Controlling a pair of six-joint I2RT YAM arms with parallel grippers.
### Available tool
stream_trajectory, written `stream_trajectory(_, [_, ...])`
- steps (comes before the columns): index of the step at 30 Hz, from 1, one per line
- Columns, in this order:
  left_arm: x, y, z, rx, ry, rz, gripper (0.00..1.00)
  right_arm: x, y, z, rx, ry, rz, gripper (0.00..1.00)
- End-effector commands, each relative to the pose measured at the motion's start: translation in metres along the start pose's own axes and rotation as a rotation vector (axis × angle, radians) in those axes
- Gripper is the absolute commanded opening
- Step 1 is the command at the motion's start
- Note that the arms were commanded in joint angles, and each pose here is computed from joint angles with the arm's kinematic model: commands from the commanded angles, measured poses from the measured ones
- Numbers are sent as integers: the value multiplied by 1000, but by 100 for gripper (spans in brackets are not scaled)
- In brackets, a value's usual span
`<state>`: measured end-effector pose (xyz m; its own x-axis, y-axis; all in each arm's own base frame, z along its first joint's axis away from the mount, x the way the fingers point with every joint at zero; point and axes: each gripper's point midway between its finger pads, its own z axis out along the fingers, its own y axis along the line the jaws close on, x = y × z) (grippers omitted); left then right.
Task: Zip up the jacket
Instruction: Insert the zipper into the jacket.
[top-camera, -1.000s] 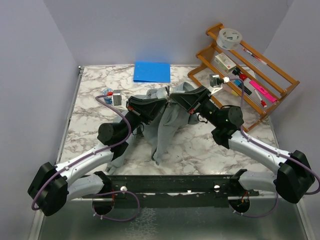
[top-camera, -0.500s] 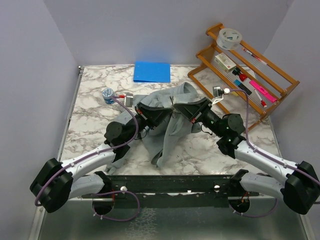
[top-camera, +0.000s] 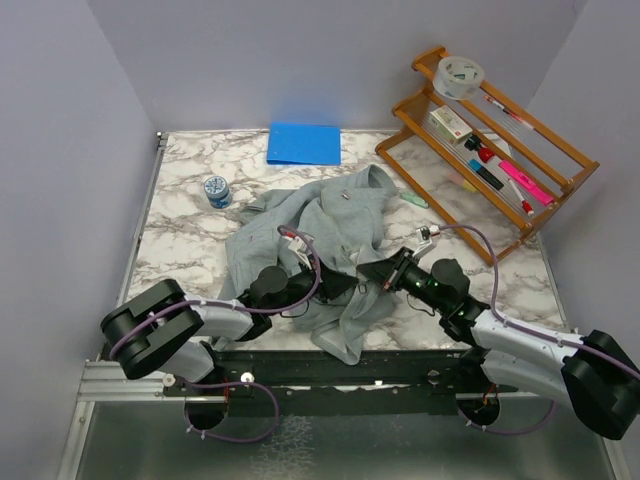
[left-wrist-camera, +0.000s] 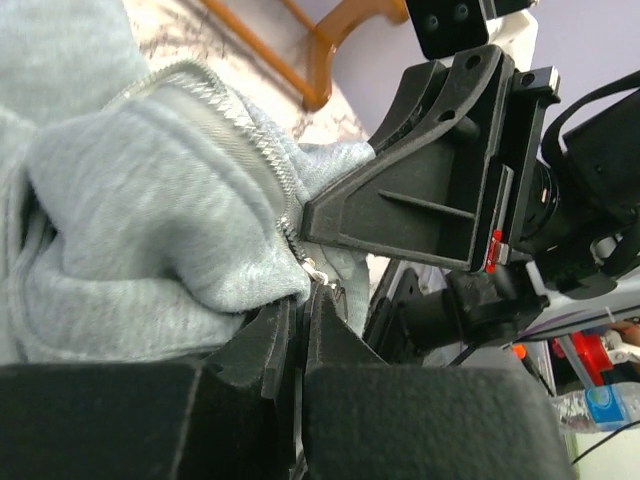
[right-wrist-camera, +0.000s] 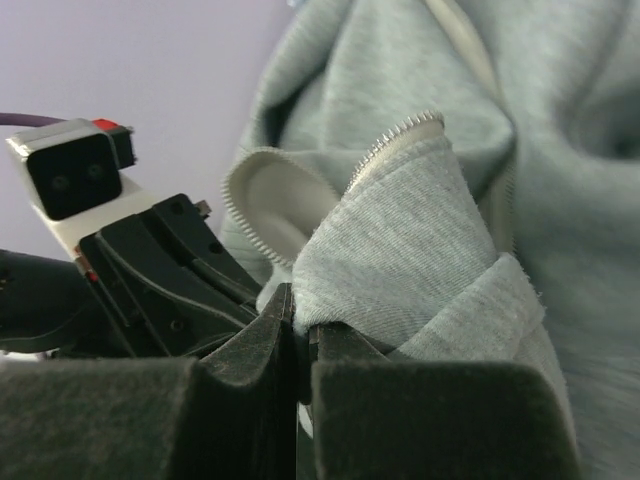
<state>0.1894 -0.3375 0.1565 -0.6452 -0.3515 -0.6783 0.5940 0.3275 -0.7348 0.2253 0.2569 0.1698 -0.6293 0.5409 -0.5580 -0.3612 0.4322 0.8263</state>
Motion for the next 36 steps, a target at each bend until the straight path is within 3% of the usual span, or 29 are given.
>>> stream_trajectory(1, [52,5,-16,20,153,-48,0,-16,-27,-5,117,-110,-2,0])
stream_trajectory(5, [61,-1,-20,37,179,-58,0,-5,-40,-14,178,-62,-29,0])
stream_trajectory(14, [89,-4,-41,29,273,-99,0,19,-23,-25,105,107,-78,1])
stream_trajectory(25, [95,3,-56,-28,321,-70,0,12,-2,-61,166,230,-220,26])
stream_trajectory(30, [98,2,-57,-24,336,-71,0,-13,10,-78,240,240,-368,41])
stream_trajectory(36, [100,1,-59,-20,351,-79,0,-63,24,-81,301,161,-630,57])
